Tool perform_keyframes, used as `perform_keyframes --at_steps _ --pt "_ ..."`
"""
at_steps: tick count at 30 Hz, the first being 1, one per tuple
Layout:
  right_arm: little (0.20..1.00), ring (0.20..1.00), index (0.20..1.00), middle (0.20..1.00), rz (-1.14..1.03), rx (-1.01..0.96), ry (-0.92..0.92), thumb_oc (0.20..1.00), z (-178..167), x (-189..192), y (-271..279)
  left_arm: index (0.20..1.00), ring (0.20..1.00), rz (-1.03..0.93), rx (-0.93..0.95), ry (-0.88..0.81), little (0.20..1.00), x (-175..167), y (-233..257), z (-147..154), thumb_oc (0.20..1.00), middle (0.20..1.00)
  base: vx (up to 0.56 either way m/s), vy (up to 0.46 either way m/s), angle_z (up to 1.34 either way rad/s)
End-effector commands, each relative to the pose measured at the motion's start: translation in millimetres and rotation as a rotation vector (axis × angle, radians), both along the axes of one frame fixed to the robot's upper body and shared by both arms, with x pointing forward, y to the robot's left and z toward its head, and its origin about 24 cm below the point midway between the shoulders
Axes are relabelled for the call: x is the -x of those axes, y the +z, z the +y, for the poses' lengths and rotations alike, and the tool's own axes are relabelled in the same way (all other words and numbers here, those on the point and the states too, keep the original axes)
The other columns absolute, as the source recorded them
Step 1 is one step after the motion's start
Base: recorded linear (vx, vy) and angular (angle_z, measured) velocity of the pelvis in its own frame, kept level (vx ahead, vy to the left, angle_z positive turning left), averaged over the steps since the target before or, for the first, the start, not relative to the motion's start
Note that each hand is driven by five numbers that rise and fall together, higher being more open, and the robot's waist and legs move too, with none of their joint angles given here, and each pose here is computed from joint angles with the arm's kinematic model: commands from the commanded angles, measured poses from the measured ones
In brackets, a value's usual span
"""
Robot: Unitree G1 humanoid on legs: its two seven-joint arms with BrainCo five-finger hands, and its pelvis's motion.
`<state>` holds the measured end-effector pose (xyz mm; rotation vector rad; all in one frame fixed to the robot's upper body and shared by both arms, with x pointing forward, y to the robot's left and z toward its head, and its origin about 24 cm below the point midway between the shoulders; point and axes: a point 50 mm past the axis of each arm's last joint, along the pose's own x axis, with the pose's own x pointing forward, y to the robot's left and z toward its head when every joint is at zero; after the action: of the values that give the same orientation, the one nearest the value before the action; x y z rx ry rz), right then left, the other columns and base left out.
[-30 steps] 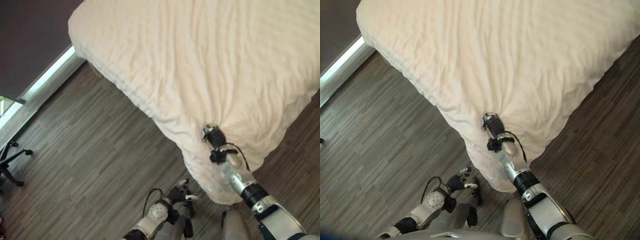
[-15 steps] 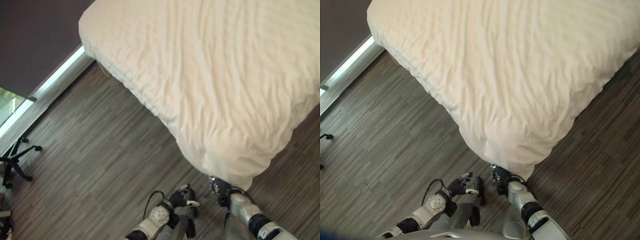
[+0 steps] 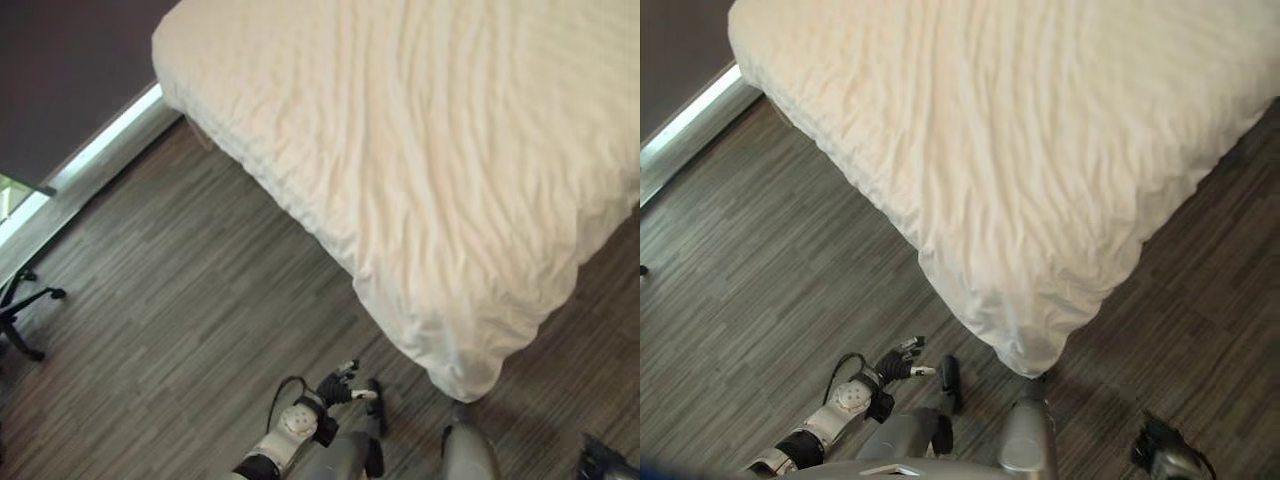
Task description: Making the bed.
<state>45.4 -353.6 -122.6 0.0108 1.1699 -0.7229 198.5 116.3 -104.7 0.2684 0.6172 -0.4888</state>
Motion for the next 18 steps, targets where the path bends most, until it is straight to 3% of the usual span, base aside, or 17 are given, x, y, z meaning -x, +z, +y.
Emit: perform_keyframes --at_steps 1,4,5,6,9,10,11,13,17,18 --pt "0.200 0.200 0.200 0.200 0.092 0.000 0.024 0.200 0.2 18.0 -2.0 1.000 1.000 -0.061 -0.004 -0.068 1.000 -16.5 11.4 -7.0 1.000 1.000 0.02 -0.002 -0.13" --pt "0.200 0.200 0.200 0.200 -0.148 0.014 -0.147 0.200 -6.4 -1.5 5.2 1.000 1.000 -0.073 0.007 -0.026 1.000 -22.2 14.3 -4.2 1.000 1.000 0.02 0.029 -0.09" --pt "0.200 0.200 0.200 0.200 -0.418 0.051 -0.160 0.200 -9.8 -45.9 22.8 1.000 1.000 -0.075 0.016 0.000 1.000 -21.6 14.5 -1.7 1.000 1.000 -0.01 0.028 -0.28" --pt "0.200 0.200 0.200 0.200 -0.418 0.050 -0.160 0.200 -9.2 -45.8 22.6 1.000 1.000 -0.075 0.015 0.000 1.000 -21.7 14.5 -1.5 1.000 1.000 -0.01 0.031 -0.57" --pt "0.200 0.200 0.200 0.200 -0.958 -0.013 0.158 0.200 30.1 -140.8 90.7 1.000 1.000 -0.082 0.008 0.035 1.000 -16.6 12.9 7.8 1.000 1.000 -0.02 0.022 -0.32" --pt "0.200 0.200 0.200 0.200 -1.069 -0.072 0.263 0.200 47.0 -152.2 109.4 1.000 1.000 -0.070 0.004 0.040 1.000 -12.3 10.1 10.3 1.000 1.000 -0.01 0.010 -0.13" --pt "0.200 0.200 0.200 0.200 -1.068 -0.072 0.263 0.200 47.2 -152.1 109.4 1.000 1.000 -0.069 0.003 0.040 1.000 -12.2 10.0 10.4 1.000 1.000 0.00 -0.001 -0.14" --pt "0.200 0.200 0.200 0.200 -1.200 -0.171 0.514 0.200 78.7 -162.0 142.8 1.000 1.000 -0.049 -0.011 0.035 1.000 -5.5 5.4 14.1 1.000 1.000 0.00 -0.008 -0.02" --pt "0.200 0.200 0.200 0.200 -1.176 -0.354 0.923 0.200 132.3 -172.5 162.2 1.000 1.000 -0.030 -0.030 -0.009 1.000 1.8 1.3 14.5 1.000 1.000 0.00 -0.014 0.09" --pt "0.200 0.200 0.200 0.200 -1.176 -0.354 0.924 0.200 132.4 -172.6 162.1 1.000 1.000 -0.030 -0.030 -0.009 1.000 1.8 1.3 14.6 1.000 1.000 0.01 -0.021 0.05"
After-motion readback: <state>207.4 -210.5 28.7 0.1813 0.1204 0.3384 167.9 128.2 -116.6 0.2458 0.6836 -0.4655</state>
